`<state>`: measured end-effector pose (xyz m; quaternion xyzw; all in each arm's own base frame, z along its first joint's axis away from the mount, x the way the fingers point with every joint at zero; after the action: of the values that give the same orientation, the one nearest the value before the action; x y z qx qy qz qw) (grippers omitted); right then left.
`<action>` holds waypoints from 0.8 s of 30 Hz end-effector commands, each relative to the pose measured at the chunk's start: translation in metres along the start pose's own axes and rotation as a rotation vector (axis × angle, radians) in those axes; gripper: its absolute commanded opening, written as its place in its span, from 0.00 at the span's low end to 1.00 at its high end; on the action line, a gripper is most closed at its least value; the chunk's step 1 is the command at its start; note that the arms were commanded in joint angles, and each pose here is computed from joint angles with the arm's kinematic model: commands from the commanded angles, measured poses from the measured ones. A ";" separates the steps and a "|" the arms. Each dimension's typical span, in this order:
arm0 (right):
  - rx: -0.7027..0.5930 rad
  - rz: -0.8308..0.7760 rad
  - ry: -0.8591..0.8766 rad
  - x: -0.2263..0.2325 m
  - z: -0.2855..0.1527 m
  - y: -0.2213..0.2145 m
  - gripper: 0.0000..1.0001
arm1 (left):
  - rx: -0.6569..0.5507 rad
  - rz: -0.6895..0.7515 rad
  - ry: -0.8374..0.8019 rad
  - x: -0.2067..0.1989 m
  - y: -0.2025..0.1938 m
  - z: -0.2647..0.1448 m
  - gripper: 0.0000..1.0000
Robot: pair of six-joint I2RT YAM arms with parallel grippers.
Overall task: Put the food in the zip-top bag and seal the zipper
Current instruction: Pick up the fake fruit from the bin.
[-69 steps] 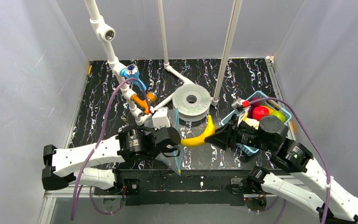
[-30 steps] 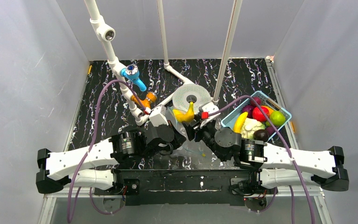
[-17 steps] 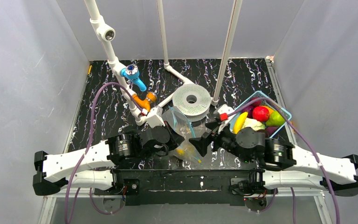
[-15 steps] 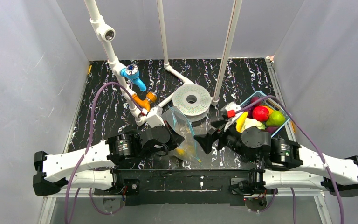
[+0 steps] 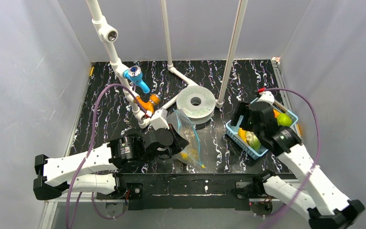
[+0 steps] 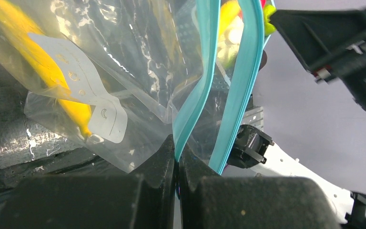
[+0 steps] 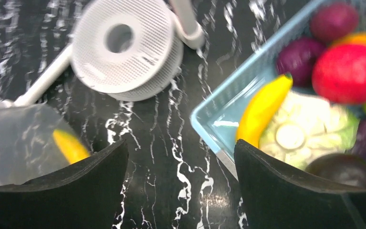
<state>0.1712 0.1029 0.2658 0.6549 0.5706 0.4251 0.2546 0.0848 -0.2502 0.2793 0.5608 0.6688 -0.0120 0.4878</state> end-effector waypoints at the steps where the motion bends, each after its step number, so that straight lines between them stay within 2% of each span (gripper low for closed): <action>1: 0.171 0.221 -0.099 -0.027 0.034 -0.021 0.87 | -0.012 -0.008 -0.005 0.001 0.005 -0.005 0.00; 9: 0.105 0.333 -0.300 -0.057 0.077 -0.021 0.83 | -0.008 -0.006 0.000 0.004 0.004 -0.006 0.00; 17: 0.061 0.363 -0.432 -0.073 0.099 -0.018 0.69 | 0.008 -0.001 -0.005 0.003 0.001 -0.004 0.00; 24: 0.055 0.346 -0.492 -0.079 0.111 -0.020 0.61 | 0.014 0.003 -0.015 0.001 0.001 -0.004 0.00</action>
<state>0.2424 0.0521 0.1664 0.8318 0.4120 0.2637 0.2622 0.0813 -0.2505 0.2803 0.5665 0.6656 -0.0255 0.4852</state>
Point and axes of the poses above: each gripper's point midway between its finger pads, its own z axis out along the fingers, its own x axis along the line the jaws close on, y = z × x, the point moved 7 cm from there along -z, back along the fingers, and after that the axes turned 1 degree about z, right-handed, at the moved point
